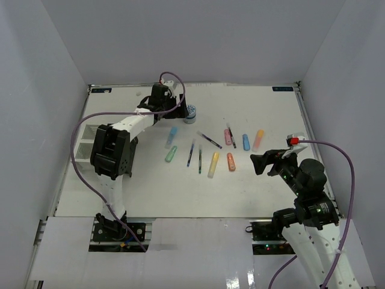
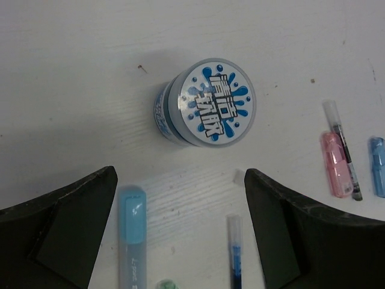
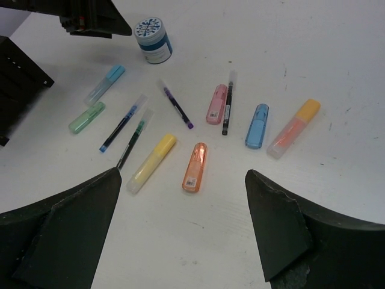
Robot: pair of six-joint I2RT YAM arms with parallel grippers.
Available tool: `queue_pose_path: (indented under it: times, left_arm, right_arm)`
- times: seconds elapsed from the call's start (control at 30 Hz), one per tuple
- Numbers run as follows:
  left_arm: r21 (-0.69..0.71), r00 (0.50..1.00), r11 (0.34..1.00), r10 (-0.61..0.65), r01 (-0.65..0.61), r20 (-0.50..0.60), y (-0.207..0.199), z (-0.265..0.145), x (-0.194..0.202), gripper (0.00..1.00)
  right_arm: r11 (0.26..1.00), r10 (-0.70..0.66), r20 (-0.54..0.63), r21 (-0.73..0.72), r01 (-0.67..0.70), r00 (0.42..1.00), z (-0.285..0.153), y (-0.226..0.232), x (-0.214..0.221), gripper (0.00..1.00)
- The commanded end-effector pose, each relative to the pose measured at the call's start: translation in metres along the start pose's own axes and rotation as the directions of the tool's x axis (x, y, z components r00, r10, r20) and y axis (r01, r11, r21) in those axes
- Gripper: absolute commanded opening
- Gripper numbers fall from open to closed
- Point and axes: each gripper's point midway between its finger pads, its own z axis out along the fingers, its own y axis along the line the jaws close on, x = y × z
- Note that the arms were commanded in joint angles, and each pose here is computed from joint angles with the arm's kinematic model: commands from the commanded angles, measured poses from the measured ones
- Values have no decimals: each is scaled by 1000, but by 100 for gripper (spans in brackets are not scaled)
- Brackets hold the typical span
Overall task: Sort the stationery into containers
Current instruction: Pick up the stationery from the center of the board.
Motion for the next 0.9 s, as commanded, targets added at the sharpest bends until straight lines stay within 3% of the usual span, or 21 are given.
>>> queue_pose_path:
  times: [0.0,0.3,0.53,0.87]
  left_arm:
    - [57,981,992,102,-113,167,-25,-1,-50,98]
    - [3,919,947,312,-323,240,-40,32,-39,98]
    - [-58,923,942,337,-332,186,-27,63,-26,98]
    - [-124,922,940,337,-318,191,-18,75,-35,98]
  right_arm:
    - [999,-7,44,-42,9,999,-1,7,-8,90]
    - [997,-12,22,-72,14,1000,1,11,-1,90]
    - [997,-15,10,-72,15,1000,3,10,3,90]
    - [996,-14,-12,-93,12,1000,6,12,13,90]
